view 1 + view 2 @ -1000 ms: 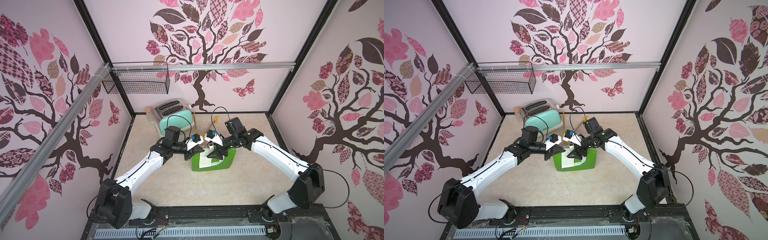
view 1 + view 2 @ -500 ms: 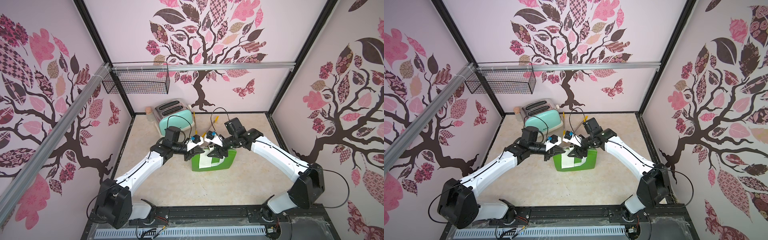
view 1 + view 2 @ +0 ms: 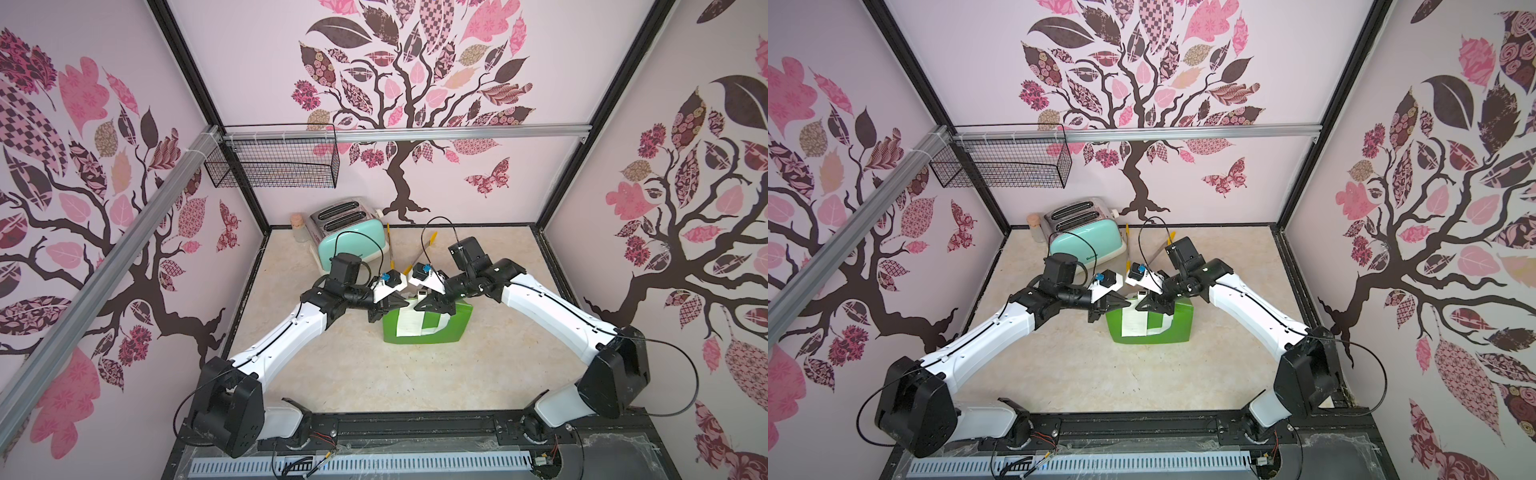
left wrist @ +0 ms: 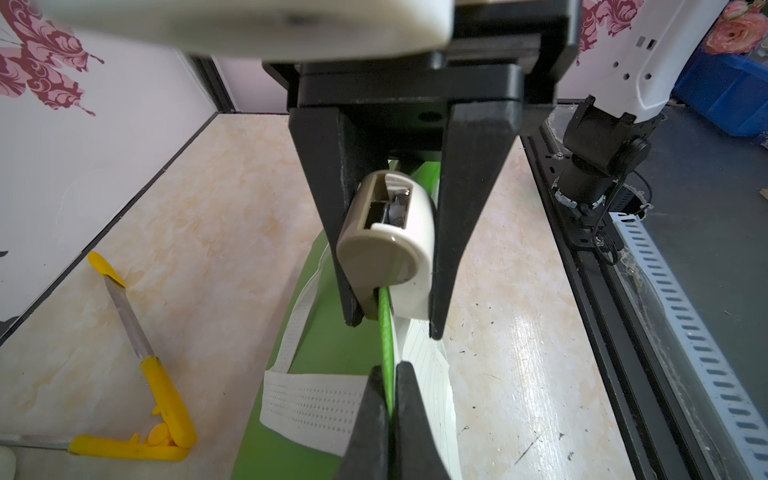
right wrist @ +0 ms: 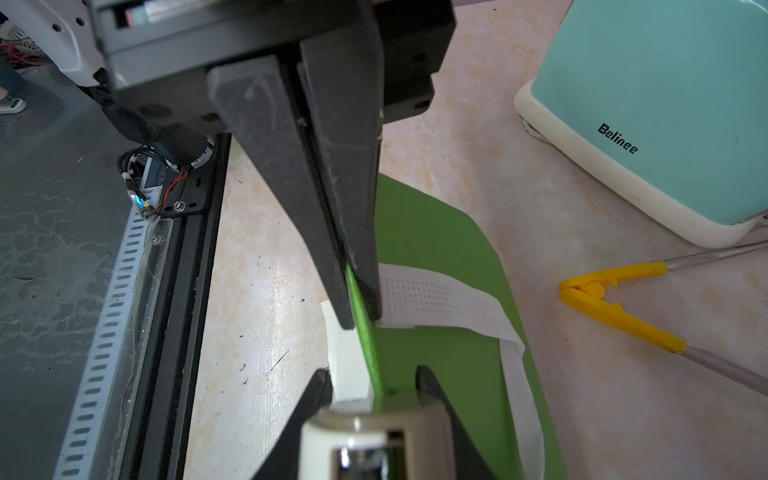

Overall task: Staple the receipts to the bags
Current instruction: Staple the receipt to the takeout bag, then pick up the stapler from the takeout bag.

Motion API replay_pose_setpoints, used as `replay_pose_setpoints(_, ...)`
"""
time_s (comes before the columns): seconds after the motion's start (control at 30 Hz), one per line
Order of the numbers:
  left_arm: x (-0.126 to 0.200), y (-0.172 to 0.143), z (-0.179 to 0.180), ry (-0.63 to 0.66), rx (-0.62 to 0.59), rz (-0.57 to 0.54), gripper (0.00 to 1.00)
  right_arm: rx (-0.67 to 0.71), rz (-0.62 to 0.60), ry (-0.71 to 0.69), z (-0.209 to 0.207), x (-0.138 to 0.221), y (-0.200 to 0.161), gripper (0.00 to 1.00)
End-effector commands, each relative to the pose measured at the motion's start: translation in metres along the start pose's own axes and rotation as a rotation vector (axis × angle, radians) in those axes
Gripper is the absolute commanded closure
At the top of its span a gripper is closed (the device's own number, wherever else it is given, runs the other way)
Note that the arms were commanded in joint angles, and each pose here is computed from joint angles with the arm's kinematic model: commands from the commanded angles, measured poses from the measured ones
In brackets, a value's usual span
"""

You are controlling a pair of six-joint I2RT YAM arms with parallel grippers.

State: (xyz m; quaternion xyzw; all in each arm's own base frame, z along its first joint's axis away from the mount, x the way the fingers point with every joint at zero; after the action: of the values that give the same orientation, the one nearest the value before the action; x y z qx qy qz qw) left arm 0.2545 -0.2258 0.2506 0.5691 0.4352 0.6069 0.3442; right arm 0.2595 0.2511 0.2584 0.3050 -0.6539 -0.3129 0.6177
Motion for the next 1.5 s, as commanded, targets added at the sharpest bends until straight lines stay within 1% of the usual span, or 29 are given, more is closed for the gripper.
replay_pose_setpoints(0.0, -0.001, -0.005, -0.002, -0.002, 0.029, 0.029, 1.00, -0.070, 0.040, 0.039, 0.010, -0.008, -0.015, 0.82)
replay_pose_setpoints(0.03, -0.001, -0.005, -0.002, 0.003, 0.029, 0.028, 1.00, -0.076, 0.037, 0.034, 0.009, -0.007, -0.014, 0.69)
replay_pose_setpoints(0.07, -0.001, -0.005, -0.001, 0.005, 0.034, 0.028, 1.00, -0.078, 0.028, 0.026, 0.008, -0.006, -0.011, 0.59)
replay_pose_setpoints(0.1, -0.001, -0.005, -0.001, 0.006, 0.036, 0.028, 1.00, -0.086, 0.019, 0.009, 0.007, -0.005, -0.009, 0.39)
replay_pose_setpoints(0.13, -0.001, -0.005, 0.000, 0.008, 0.036, 0.027, 1.00, -0.092, 0.003, -0.010, 0.005, -0.003, -0.005, 0.33)
replay_pose_setpoints(0.2, -0.001, -0.004, 0.000, 0.011, 0.039, 0.023, 1.00, -0.087, -0.032, -0.040, 0.004, 0.004, 0.003, 0.25)
replay_pose_setpoints(0.27, -0.001, -0.003, 0.001, 0.019, 0.040, 0.020, 1.00, -0.093, -0.077, -0.078, 0.002, 0.013, 0.014, 0.24)
replay_pose_setpoints(0.3, -0.002, -0.003, 0.003, 0.027, 0.047, 0.018, 1.00, -0.103, -0.099, -0.119, 0.000, 0.018, 0.020, 0.24)
replay_pose_setpoints(0.4, -0.002, -0.002, 0.005, 0.049, 0.055, 0.016, 1.00, -0.186, -0.154, -0.263, -0.010, 0.037, 0.034, 0.23)
replay_pose_setpoints(0.47, -0.002, 0.000, 0.007, 0.066, 0.069, 0.006, 1.00, -0.228, -0.175, -0.310, -0.011, 0.049, 0.042, 0.25)
replay_pose_setpoints(0.5, -0.002, 0.001, 0.009, 0.076, 0.073, -0.001, 1.00, -0.276, -0.193, -0.337, -0.013, 0.055, 0.046, 0.25)
replay_pose_setpoints(0.57, -0.002, 0.005, 0.013, 0.099, 0.092, -0.020, 1.00, -0.396, -0.225, -0.392, -0.015, 0.064, 0.050, 0.29)
replay_pose_setpoints(0.6, -0.002, 0.007, 0.014, 0.109, 0.097, -0.025, 1.00, -0.426, -0.240, -0.392, -0.013, 0.067, 0.051, 0.29)
replay_pose_setpoints(0.67, -0.002, 0.008, 0.015, 0.117, 0.103, -0.037, 1.00, -0.489, -0.247, -0.474, -0.010, 0.069, 0.053, 0.30)
replay_pose_setpoints(0.73, -0.002, 0.009, 0.015, 0.117, 0.101, -0.040, 1.00, -0.486, -0.251, -0.489, 0.000, 0.066, 0.059, 0.33)
replay_pose_setpoints(0.77, -0.002, 0.009, 0.014, 0.115, 0.098, -0.041, 1.00, -0.522, -0.250, -0.555, 0.000, 0.065, 0.060, 0.33)
replay_pose_setpoints(0.83, -0.003, 0.009, 0.014, 0.114, 0.095, -0.041, 1.00, -0.596, -0.246, -0.588, 0.002, 0.062, 0.060, 0.38)
replay_pose_setpoints(0.87, -0.003, 0.009, 0.014, 0.114, 0.094, -0.040, 1.00, -0.656, -0.237, -0.641, -0.001, 0.061, 0.056, 0.39)
replay_pose_setpoints(0.9, -0.003, 0.009, 0.013, 0.112, 0.095, -0.040, 1.00, -0.695, -0.229, -0.681, -0.002, 0.061, 0.052, 0.37)
replay_pose_setpoints(1.0, -0.003, 0.008, 0.013, 0.111, 0.096, -0.038, 1.00, -0.718, -0.196, -0.733, 0.001, 0.052, 0.045, 0.39)
replay_pose_setpoints(1.13, -0.004, 0.008, 0.013, 0.109, 0.097, -0.038, 1.00, -0.750, -0.176, -0.749, 0.000, 0.042, 0.040, 0.41)
replay_pose_setpoints(1.27, -0.004, 0.007, 0.013, 0.108, 0.100, -0.036, 1.00, -0.725, -0.146, -0.764, 0.001, 0.033, 0.044, 0.44)
replay_pose_setpoints(1.4, -0.005, 0.006, 0.014, 0.108, 0.105, -0.028, 1.00, -0.717, -0.073, -0.797, 0.002, 0.022, 0.042, 0.44)
replay_pose_setpoints(1.47, -0.005, 0.006, 0.014, 0.109, 0.107, -0.023, 1.00, -0.706, -0.052, -0.813, 0.003, 0.018, 0.042, 0.46)
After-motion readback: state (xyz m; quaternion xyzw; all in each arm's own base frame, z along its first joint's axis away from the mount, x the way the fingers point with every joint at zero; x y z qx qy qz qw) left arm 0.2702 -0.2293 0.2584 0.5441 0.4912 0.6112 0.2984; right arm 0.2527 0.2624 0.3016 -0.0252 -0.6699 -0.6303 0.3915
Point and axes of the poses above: each gripper's point midway between its finger pads, its own x axis back along the fingers, its own z axis along the line the jaws close on, y = z × x, the point moved 6 cm from there along x, back along the fingers, and after that the axes turned 6 degrees about x, right-handed, at the moved point
